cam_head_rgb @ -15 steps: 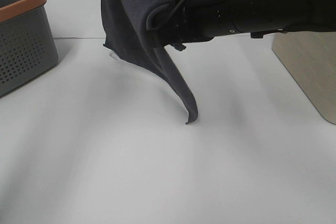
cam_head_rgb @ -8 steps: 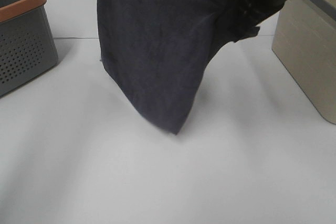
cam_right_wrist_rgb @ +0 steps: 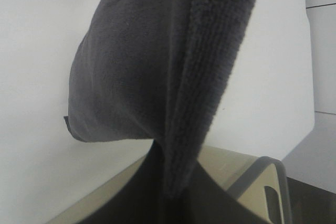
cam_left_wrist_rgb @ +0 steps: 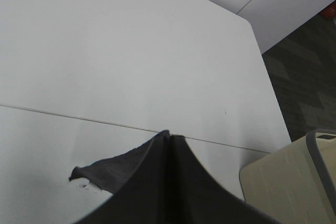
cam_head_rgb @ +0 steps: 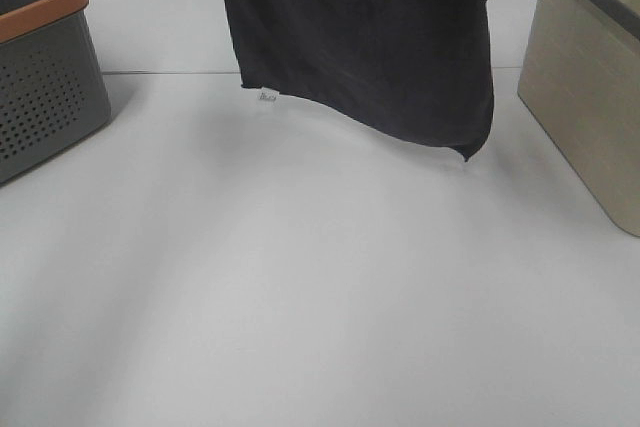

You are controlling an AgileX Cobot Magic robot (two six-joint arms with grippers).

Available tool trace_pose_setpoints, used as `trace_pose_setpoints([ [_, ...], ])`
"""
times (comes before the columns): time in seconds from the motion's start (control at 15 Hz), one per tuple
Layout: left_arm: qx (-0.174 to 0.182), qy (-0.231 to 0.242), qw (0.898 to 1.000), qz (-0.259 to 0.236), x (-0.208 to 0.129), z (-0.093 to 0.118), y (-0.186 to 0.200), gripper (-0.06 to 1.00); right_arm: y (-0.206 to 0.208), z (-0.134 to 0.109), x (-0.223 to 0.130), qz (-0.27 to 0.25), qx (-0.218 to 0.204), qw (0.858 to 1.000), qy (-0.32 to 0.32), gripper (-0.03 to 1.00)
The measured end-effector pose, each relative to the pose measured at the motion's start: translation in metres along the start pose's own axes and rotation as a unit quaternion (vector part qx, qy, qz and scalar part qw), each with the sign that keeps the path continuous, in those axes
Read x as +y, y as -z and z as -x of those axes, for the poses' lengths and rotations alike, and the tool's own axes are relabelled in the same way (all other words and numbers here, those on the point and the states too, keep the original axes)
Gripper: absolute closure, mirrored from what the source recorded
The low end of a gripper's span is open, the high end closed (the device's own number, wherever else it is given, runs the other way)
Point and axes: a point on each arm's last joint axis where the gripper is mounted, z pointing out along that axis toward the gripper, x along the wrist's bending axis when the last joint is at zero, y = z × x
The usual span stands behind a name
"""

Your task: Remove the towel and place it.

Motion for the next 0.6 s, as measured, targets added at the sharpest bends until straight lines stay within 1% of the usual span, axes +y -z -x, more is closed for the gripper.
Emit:
trace_pose_setpoints([
  [0.13,-0.013,0.031,0.999,0.033,-0.016,-0.014,0.002,0.94,-0.02,0.006,0.002,-0.023,-0.028,0.999,0.035,0.95],
  [0.2,-0.017,0.038,0.998,0.042,-0.019,-0.017,0.002,0.94,-0.023,0.007,0.003,-0.024,-0.036,0.999,0.033,0.95],
  [0.27,-0.034,0.043,0.996,0.075,-0.025,-0.024,0.0,0.94,-0.036,0.015,0.007,-0.017,-0.082,0.996,0.034,0.95],
  [0.33,-0.04,0.043,0.994,0.087,-0.027,-0.026,-0.002,0.94,-0.042,0.019,0.006,-0.005,-0.103,0.994,0.021,0.95],
  [0.4,-0.048,0.041,0.993,0.104,-0.025,-0.028,-0.006,0.94,-0.049,0.024,0.004,0.012,-0.121,0.993,0.001,0.95],
  [0.53,-0.051,0.001,0.99,0.129,-0.021,-0.034,-0.017,0.94,-0.066,0.035,-0.001,0.052,-0.152,0.986,-0.043,0.95],
  [0.6,-0.051,-0.011,0.989,0.14,-0.016,-0.037,-0.025,0.94,-0.075,0.042,-0.003,0.07,-0.167,0.982,-0.06,0.95],
])
